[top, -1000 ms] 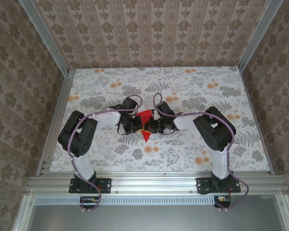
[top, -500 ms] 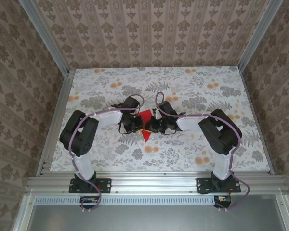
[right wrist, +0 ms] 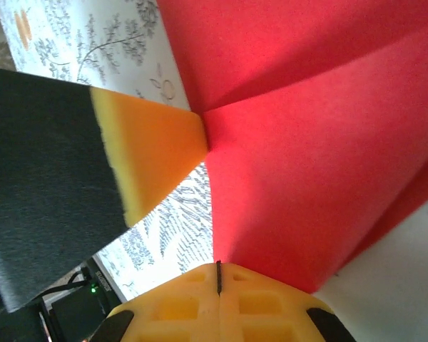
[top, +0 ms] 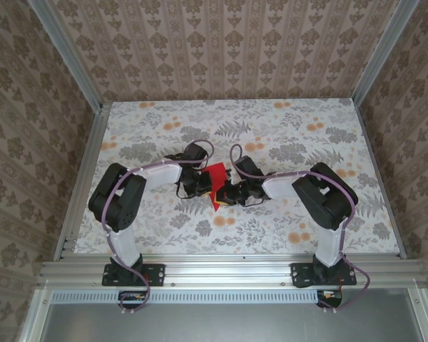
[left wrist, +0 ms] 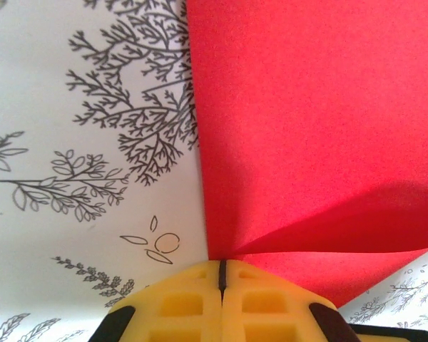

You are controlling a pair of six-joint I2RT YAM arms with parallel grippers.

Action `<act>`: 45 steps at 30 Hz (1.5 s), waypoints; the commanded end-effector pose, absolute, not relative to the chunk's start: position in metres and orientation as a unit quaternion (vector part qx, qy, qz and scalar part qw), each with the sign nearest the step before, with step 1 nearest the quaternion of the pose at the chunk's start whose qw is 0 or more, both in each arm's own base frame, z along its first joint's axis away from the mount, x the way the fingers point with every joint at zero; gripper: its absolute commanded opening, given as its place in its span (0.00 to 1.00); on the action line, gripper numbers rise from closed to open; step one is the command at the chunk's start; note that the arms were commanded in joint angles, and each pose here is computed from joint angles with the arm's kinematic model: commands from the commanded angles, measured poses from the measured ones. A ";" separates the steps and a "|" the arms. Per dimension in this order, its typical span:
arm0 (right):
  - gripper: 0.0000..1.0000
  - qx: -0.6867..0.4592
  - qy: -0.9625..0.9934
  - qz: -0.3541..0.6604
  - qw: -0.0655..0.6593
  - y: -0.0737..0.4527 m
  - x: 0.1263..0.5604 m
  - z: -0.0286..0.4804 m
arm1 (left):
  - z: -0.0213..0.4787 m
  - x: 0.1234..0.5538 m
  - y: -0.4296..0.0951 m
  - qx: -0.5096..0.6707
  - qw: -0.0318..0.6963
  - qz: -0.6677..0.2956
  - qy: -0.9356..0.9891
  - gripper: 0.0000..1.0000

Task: Fold a paper plane with a square sheet of paper (pick it up from the middle)
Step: Third fold the triangle at the center of the table.

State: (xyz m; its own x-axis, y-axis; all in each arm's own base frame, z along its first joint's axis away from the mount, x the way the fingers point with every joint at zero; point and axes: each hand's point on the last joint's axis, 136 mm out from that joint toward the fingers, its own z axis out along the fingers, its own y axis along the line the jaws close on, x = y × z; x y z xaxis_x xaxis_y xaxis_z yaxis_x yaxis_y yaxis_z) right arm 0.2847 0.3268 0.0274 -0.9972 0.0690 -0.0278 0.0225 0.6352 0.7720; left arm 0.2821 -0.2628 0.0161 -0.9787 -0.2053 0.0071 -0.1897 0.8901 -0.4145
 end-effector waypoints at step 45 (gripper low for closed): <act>0.06 0.003 0.898 0.439 0.017 0.341 0.265 0.012 | -0.035 0.249 -0.231 -0.109 -0.029 -0.111 0.987 0.00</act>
State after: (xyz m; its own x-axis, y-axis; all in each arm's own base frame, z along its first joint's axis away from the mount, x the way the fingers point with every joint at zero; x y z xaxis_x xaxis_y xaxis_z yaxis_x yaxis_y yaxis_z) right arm 0.2636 0.3357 0.0172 -0.9990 0.0310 -0.0336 -0.0076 0.6125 0.7904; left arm 0.2819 -0.2633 0.0155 -0.9792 -0.2030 0.0002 -0.1854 0.8941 -0.4077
